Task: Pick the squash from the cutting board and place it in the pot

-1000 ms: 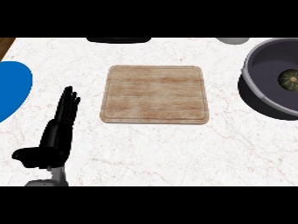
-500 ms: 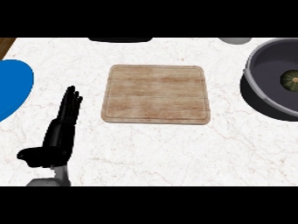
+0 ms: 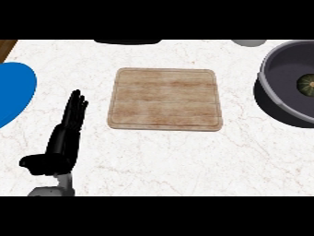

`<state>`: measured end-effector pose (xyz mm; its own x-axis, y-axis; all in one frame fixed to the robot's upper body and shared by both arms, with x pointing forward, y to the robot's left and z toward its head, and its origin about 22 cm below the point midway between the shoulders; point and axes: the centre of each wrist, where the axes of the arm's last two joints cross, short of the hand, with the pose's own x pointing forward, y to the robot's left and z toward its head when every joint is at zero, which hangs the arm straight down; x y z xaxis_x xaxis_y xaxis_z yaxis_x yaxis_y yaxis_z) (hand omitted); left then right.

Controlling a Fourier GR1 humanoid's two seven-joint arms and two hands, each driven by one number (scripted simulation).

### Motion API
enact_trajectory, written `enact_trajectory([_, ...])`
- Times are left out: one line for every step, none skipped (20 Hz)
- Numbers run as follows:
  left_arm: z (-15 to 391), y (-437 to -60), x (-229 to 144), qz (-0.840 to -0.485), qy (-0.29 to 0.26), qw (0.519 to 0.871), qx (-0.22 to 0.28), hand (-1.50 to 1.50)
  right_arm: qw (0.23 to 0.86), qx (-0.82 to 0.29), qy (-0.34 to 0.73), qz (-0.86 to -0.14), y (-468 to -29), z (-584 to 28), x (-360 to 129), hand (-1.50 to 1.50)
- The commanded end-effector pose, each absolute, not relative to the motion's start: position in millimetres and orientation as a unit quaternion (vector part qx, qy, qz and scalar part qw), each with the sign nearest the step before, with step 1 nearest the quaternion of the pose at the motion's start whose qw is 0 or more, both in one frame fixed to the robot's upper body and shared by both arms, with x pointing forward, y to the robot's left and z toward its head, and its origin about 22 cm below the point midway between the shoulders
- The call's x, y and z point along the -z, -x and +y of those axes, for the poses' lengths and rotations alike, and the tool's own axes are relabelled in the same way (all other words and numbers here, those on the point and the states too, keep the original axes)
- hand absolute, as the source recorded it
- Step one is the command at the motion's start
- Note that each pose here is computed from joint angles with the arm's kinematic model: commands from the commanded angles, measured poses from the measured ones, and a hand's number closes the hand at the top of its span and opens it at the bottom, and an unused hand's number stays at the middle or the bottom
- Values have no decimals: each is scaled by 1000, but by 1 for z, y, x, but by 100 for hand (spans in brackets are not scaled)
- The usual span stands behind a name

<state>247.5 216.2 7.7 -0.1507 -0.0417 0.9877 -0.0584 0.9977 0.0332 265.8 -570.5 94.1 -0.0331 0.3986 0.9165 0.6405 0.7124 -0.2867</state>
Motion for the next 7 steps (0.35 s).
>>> enact_trajectory([203, -253, -5, -758, -27, 651, -5, 0, 588, 145, 362, -709, -262, -576, -101, -150])
enact_trajectory([216, -241, -2, -758, -29, 652, -1, 0, 571, 148, 375, -715, -244, -583, -88, -150])
enact_trajectory([204, -245, -3, -757, -38, 653, -11, 0, 573, 152, 381, -709, -240, -586, -91, -150])
enact_trajectory([213, -237, -4, -756, -25, 654, -5, 0, 576, 164, 387, -701, -245, -590, -110, -150])
enact_trajectory([202, -255, -12, -757, -28, 652, -4, 0, 565, 159, 393, -708, -242, -585, -90, -150])
enact_trajectory([225, -245, -5, -757, -35, 653, -5, 0, 566, 170, 385, -709, -234, -587, -84, -150])
enact_trajectory([209, -251, -11, -759, -33, 650, -9, 0, 555, 173, 393, -712, -226, -599, -102, -150])
